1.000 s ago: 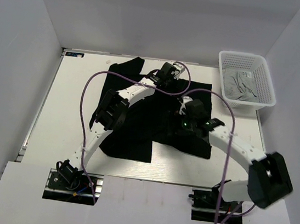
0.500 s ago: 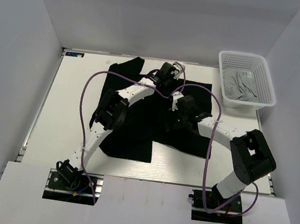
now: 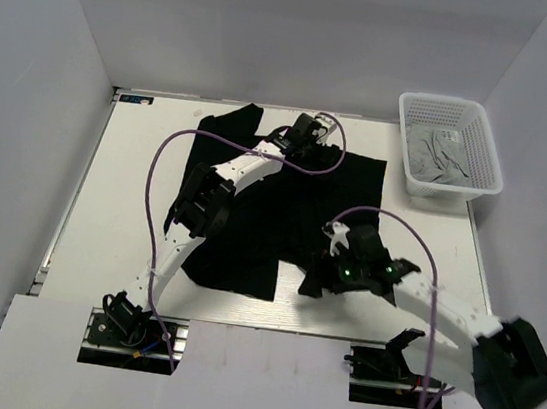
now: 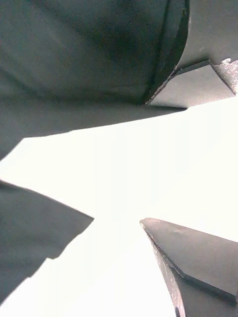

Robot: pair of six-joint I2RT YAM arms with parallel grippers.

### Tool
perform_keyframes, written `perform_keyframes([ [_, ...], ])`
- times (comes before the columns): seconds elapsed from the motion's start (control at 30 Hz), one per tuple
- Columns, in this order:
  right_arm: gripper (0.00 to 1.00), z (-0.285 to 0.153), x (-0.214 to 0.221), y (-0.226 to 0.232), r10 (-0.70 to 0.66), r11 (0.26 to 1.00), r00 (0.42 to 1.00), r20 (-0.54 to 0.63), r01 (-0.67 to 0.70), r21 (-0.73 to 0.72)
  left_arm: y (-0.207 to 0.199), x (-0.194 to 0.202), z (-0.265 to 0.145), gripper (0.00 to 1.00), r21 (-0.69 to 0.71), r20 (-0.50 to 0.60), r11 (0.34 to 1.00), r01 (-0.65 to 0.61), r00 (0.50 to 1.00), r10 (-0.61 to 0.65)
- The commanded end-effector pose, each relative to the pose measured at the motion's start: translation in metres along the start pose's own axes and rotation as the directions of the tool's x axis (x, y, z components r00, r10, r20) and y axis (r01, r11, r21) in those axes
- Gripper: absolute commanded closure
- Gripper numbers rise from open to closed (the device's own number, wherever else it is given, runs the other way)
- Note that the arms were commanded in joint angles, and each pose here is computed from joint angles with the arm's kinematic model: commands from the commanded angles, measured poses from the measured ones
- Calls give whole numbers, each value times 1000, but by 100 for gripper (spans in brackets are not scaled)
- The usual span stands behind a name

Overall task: Fold and stack the t-shirts
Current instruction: Flatten out the tshirt

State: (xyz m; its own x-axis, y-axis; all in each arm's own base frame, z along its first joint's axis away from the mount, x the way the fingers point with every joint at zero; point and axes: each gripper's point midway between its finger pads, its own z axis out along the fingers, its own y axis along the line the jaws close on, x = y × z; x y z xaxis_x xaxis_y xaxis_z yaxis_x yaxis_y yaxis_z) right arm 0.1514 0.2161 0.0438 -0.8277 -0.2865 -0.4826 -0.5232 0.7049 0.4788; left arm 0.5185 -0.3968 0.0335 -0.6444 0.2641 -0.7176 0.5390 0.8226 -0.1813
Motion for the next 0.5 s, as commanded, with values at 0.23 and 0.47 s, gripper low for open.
perform_keyframes([
  [0.23,10,-27,97,31,277,947,947,-165,-298,-121,32,60,6,0,-94,-186,993,73,978,-90],
  [0.47,10,-50,106,31,317,946,928,-194,-325,-9,33,50,0,0,-74,-170,996,55,983,-67],
])
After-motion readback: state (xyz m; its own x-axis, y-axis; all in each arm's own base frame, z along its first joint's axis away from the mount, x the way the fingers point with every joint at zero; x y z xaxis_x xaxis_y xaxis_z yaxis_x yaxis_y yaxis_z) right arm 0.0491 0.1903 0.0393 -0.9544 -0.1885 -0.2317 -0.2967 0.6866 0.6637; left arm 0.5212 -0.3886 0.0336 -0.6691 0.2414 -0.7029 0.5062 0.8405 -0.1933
